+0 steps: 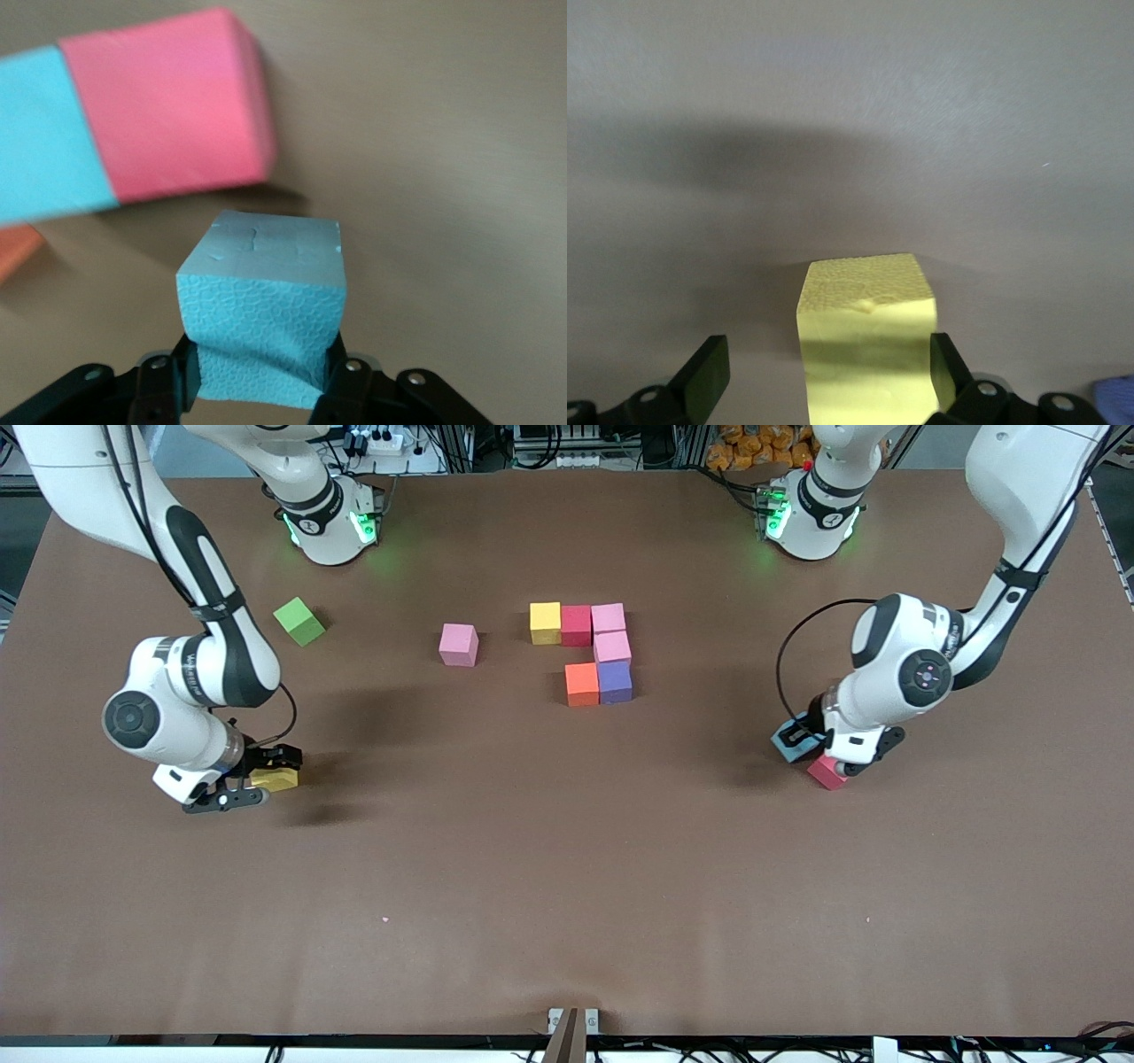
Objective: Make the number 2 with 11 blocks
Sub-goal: 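Carry cyan below orange with the left gripper while the right gripper lifts yellow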
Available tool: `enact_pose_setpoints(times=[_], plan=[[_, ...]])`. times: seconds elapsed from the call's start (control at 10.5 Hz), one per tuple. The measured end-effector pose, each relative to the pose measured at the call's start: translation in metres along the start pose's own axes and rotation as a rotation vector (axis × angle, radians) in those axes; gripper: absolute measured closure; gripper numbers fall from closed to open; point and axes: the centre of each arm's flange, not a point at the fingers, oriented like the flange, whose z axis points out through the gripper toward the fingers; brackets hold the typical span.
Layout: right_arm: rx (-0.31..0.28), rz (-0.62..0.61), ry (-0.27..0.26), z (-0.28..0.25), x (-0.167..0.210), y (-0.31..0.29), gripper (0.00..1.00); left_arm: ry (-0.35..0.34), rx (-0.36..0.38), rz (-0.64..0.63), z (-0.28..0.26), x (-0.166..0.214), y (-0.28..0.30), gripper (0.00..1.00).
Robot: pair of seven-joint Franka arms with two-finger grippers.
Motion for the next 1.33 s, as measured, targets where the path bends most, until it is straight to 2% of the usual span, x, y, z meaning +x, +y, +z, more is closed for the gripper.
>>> enact_pose_setpoints(times=[0.38, 0.76, 1.14, 1.23, 1.33], plan=[[-0.006, -0.024, 0.008, 0.013, -0.010, 0.004, 0.00, 0.009, -0.039, -0.179, -0.043, -0.066, 0.077, 0.46], [-0.002, -0.035, 0.003, 0.015, -0.015, 0.016, 0.00, -0.087, -0.116, -0.393, -0.085, -0.166, 0.156, 0.46], [-0.001, -0.037, -0.001, 0.017, -0.015, 0.015, 0.00, -0.144, -0.091, -0.656, -0.082, -0.254, 0.194, 0.46], [0.000, -0.037, -0.004, 0.018, -0.016, 0.014, 0.01, -0.158, -0.087, -0.709, -0.081, -0.265, 0.201, 0.46], [0.001, -0.037, -0.008, 0.020, -0.017, 0.014, 0.14, -0.173, -0.092, -0.767, -0.082, -0.271, 0.206, 0.46]])
